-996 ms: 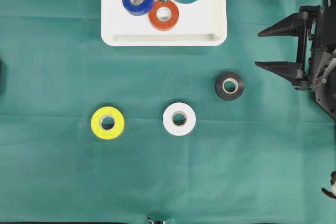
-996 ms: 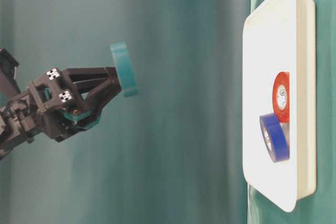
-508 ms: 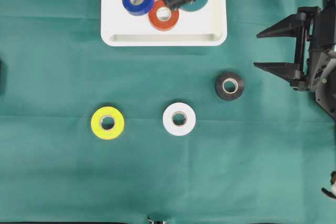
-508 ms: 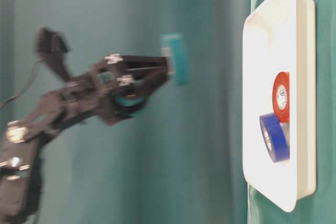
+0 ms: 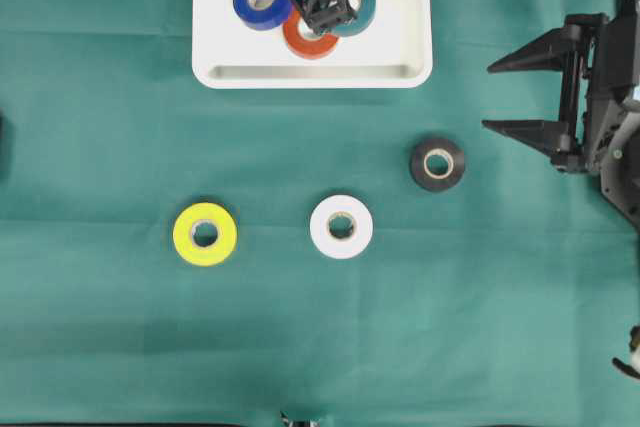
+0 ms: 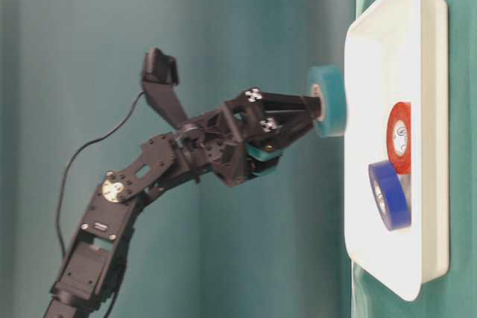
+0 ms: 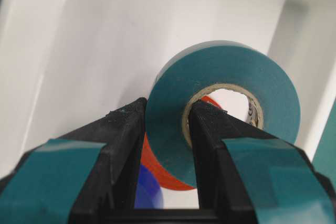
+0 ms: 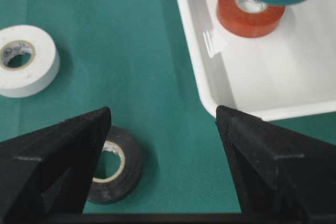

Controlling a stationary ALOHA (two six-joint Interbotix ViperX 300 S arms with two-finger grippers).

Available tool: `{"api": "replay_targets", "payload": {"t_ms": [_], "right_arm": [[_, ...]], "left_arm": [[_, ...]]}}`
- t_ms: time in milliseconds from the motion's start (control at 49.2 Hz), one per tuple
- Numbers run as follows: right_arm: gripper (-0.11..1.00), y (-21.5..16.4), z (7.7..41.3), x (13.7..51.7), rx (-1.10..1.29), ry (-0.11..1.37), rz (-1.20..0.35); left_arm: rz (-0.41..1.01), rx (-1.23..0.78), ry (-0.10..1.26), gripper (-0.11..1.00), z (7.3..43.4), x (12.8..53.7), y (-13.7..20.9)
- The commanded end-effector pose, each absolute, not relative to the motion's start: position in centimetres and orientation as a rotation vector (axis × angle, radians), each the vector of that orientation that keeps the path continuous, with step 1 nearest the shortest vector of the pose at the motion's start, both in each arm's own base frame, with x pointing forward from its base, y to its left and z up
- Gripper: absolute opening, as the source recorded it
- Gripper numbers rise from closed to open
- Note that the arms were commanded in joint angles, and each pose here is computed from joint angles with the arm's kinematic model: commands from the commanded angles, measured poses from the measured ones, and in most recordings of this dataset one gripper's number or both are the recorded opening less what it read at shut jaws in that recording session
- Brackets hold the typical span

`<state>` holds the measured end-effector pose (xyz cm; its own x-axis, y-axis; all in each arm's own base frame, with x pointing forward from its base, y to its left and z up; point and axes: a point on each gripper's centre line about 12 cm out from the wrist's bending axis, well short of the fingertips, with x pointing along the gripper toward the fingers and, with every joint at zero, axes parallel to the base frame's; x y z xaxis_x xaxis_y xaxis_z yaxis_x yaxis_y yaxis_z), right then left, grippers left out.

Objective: Pick up the tape from a random location and place it into the white case.
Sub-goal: 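Lower the teal tape into the tray and open the left gripper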

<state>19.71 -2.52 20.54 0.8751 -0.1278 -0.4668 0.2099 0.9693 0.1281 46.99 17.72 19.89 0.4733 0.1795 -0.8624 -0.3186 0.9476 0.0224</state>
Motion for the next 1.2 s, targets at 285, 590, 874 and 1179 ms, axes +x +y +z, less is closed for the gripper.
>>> {"api": "replay_targets", "payload": {"t_ms": [285,590,874,1179], "right_arm": [[0.84,-2.6,21.1,20.1,0.174,0.455,-0.175],[0.84,-2.6,21.1,20.1,0.174,0.456,-0.175],[0.84,-2.6,21.0,20.1,0.174,0.459,-0.175],[0.84,-2.6,21.0,20.1,0.173,0.459,-0.174]], "left_arm": [[0.307,-0.151,1.023,0.22,19.0,47.6,17.9],[0.308,-0.149,1.019,0.22,19.1,47.7,18.0],[0.308,-0.142,1.001,0.66,19.2,47.9,18.0],[0.308,-0.143,0.998,0.99,19.3,47.9,18.0]]}}
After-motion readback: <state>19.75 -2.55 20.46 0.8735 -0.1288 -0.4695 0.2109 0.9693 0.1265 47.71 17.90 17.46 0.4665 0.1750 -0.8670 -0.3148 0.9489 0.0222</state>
